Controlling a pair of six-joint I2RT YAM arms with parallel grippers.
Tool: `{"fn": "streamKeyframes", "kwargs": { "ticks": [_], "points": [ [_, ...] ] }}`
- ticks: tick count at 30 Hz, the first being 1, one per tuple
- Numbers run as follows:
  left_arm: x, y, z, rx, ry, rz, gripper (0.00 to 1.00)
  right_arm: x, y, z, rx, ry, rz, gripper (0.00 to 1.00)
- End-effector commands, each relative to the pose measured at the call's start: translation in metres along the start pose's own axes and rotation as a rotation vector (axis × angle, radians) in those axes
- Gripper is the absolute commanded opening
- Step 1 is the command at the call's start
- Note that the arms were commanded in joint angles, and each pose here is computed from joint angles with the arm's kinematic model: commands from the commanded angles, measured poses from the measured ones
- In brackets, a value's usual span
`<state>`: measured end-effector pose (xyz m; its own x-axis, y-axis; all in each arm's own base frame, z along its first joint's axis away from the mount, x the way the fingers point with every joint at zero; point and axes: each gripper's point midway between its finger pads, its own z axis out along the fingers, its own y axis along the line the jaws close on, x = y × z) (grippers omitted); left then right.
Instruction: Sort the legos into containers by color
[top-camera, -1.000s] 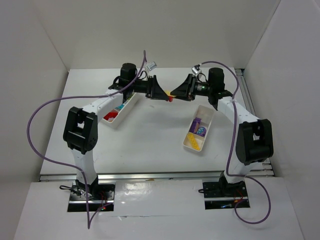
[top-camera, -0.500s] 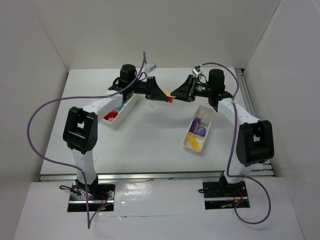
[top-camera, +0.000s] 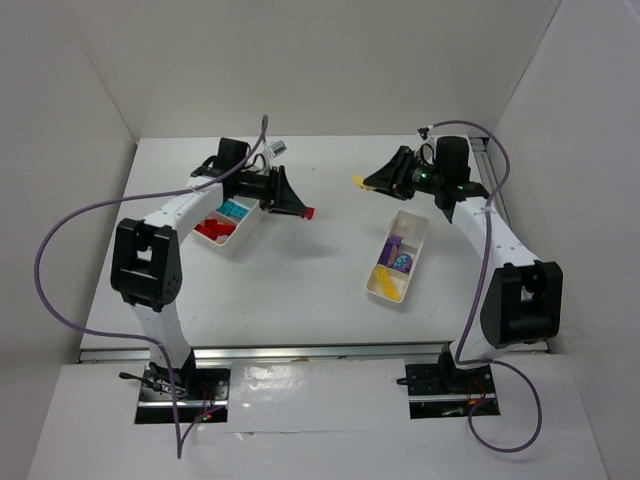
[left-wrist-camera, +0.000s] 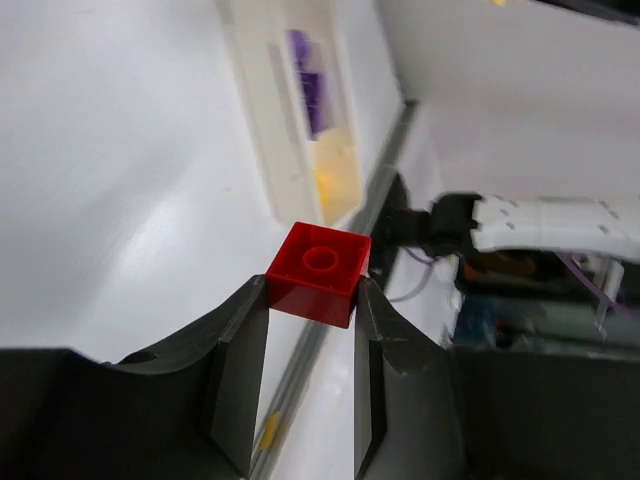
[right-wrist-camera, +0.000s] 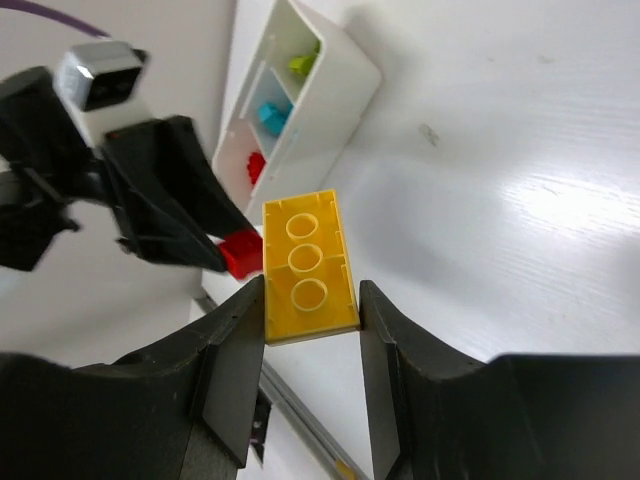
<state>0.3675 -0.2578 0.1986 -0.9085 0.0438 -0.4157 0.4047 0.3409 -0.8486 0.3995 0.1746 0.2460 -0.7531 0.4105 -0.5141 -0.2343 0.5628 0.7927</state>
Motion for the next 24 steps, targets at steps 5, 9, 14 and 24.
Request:
{"fn": "streamKeyframes", "kwargs": {
  "ticks": [5,9,14,24],
  "points": [
    [-0.018,0.056,-0.142,-0.658,-0.341,-0.153,0.00,-0.003,-0.007,-0.021,0.137,-0.038,-0.075,0.13],
    [-0.007,0.075,-0.196,-0.948,-0.516,-0.270,0.00,0.002,-0.013,-0.020,0.152,-0.017,-0.076,0.13],
    [-0.005,0.106,-0.230,-1.181,-0.583,-0.385,0.00,0.009,-0.029,-0.022,0.231,0.040,-0.095,0.13],
    [0.010,0.157,-0.239,-1.365,-0.536,-0.497,0.00,0.039,-0.080,-0.076,0.665,0.128,-0.115,0.13]
  ]
}}
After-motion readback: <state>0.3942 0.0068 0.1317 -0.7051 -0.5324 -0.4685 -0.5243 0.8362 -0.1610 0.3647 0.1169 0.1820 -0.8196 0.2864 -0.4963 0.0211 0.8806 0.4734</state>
